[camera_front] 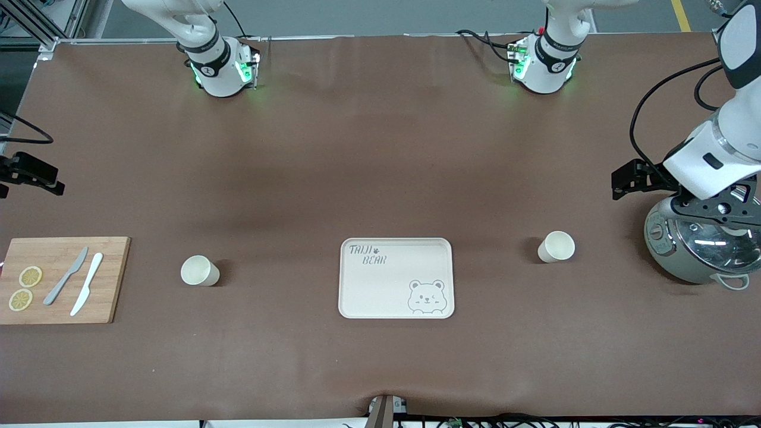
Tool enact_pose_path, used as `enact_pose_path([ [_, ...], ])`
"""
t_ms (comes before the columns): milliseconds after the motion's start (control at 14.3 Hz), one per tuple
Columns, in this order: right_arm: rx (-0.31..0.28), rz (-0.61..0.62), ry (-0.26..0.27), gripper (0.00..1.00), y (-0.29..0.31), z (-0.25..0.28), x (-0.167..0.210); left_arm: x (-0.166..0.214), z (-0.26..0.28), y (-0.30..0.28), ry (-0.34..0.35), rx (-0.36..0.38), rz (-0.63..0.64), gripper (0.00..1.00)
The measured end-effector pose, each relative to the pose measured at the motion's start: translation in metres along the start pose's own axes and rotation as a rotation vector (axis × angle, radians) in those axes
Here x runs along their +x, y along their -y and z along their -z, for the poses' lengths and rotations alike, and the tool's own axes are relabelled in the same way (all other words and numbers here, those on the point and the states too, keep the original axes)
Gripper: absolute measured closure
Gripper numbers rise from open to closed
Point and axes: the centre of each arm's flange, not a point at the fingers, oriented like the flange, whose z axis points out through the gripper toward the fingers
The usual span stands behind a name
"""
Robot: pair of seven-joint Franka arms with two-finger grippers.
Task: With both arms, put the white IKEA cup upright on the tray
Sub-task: 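Lower the left gripper to one cup while the right gripper reaches another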
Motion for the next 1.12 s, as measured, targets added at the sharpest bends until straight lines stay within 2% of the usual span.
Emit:
enact_pose_path([
  [349,0.000,0.000,0.000,0.00,0.000,0.000,0.000,0.001,-0.008,-0.002,0.015,-0.001,-0.004,0.00],
  [488,0.000,0.000,-0.001,0.00,0.000,0.000,0.000,0.009,-0.046,-0.012,0.025,-0.006,-0.023,0.00],
  [767,0.000,0.004,-0.002,0.00,0.002,0.000,0.001,0.014,-0.168,-0.035,0.029,-0.019,-0.062,0.00],
  [977,0.002,0.016,0.004,0.00,0.009,-0.004,0.003,0.005,-0.209,-0.027,0.023,-0.020,-0.073,0.00],
  [1116,0.005,0.023,0.018,0.00,0.013,-0.013,0.008,0.001,-0.226,-0.013,-0.015,-0.020,-0.086,0.00],
])
